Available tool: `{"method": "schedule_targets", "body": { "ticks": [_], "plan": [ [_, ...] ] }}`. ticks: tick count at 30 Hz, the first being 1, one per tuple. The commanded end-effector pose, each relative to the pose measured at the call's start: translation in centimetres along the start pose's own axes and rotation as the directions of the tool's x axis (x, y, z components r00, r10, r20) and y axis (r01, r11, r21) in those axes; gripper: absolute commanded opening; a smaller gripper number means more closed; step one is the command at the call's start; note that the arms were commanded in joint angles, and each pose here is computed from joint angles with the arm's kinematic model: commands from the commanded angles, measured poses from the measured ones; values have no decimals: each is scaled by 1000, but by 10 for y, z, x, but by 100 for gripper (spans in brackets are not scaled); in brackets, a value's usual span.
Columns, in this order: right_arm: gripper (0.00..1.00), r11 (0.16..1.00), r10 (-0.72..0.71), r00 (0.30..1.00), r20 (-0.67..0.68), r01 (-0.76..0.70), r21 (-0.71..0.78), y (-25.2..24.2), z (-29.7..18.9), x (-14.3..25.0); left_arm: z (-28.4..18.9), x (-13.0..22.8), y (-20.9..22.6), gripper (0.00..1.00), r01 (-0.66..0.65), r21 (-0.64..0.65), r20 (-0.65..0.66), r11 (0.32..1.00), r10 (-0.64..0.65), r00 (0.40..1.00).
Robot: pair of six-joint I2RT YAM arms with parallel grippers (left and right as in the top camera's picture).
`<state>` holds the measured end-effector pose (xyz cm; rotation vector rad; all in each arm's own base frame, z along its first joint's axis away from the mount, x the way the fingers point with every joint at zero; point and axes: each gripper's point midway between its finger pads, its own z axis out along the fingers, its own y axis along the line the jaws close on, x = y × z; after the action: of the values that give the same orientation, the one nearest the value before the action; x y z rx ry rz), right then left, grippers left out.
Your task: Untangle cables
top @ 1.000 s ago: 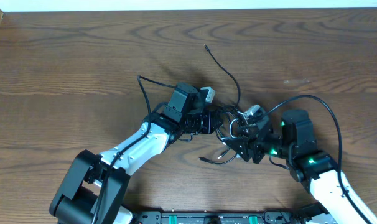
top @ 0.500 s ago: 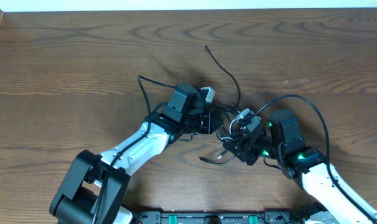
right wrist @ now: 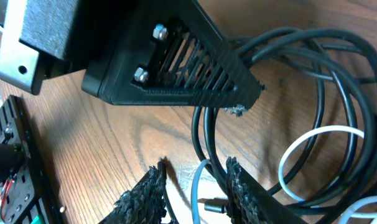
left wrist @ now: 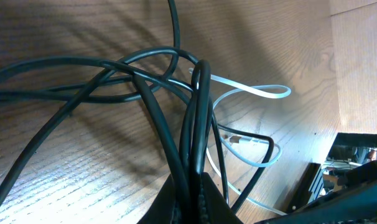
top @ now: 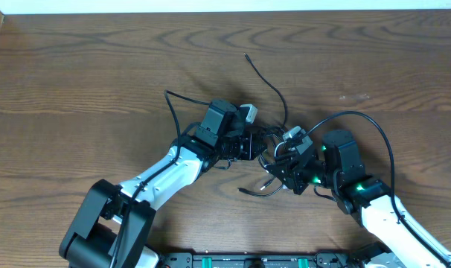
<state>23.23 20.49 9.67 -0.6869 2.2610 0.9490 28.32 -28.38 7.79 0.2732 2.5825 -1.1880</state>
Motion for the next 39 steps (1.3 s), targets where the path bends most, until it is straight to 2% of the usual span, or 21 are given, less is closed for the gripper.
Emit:
{"method": "schedule_targets", "body": {
  "ticks": [1,3,7,12,16,22,26,32,34,37,39],
  "plan": [
    [30,1000,5,1000,-8,-5,-7,3,1,1,2,2,-3,8,-18,14,-14,1000,18,1000],
    [24,1000,4,1000,-7,-4,-2,2,1,1,2,2,-3,8,-18,14,-14,1000,18,1000],
    [1,1000,4,1000,-2,-4,4,1,1,0,2,2,-3,8,-17,14,-14,1000,18,1000],
    [1,1000,26,999,42,-26,-1,2,0,-12,2,4,-2,8,-14,11,-20,1000,14,1000],
    [1,999,48,991,125,-48,-8,4,-7,-33,2,6,3,8,-1,-14,-26,1000,1,1000],
    [1,998,49,957,284,-57,21,2,-43,-68,-3,17,44,8,57,-223,-28,973,-65,997],
    [1,995,27,924,381,-61,78,-5,-76,-83,-8,24,60,8,77,-310,-33,948,-91,995],
    [1,958,55,891,451,-174,228,-35,-112,-79,-8,21,61,8,88,-313,-16,946,-97,995],
    [6,954,90,901,425,-201,223,-36,-109,-69,-8,19,59,8,85,-306,-8,948,-92,996],
    [24,959,162,926,341,-229,165,-28,-97,-49,-7,15,57,8,139,-296,22,945,-139,990],
    [46,959,223,939,262,-260,115,-20,-86,-31,-6,12,56,8,195,-286,49,938,-189,981]
  ]
}}
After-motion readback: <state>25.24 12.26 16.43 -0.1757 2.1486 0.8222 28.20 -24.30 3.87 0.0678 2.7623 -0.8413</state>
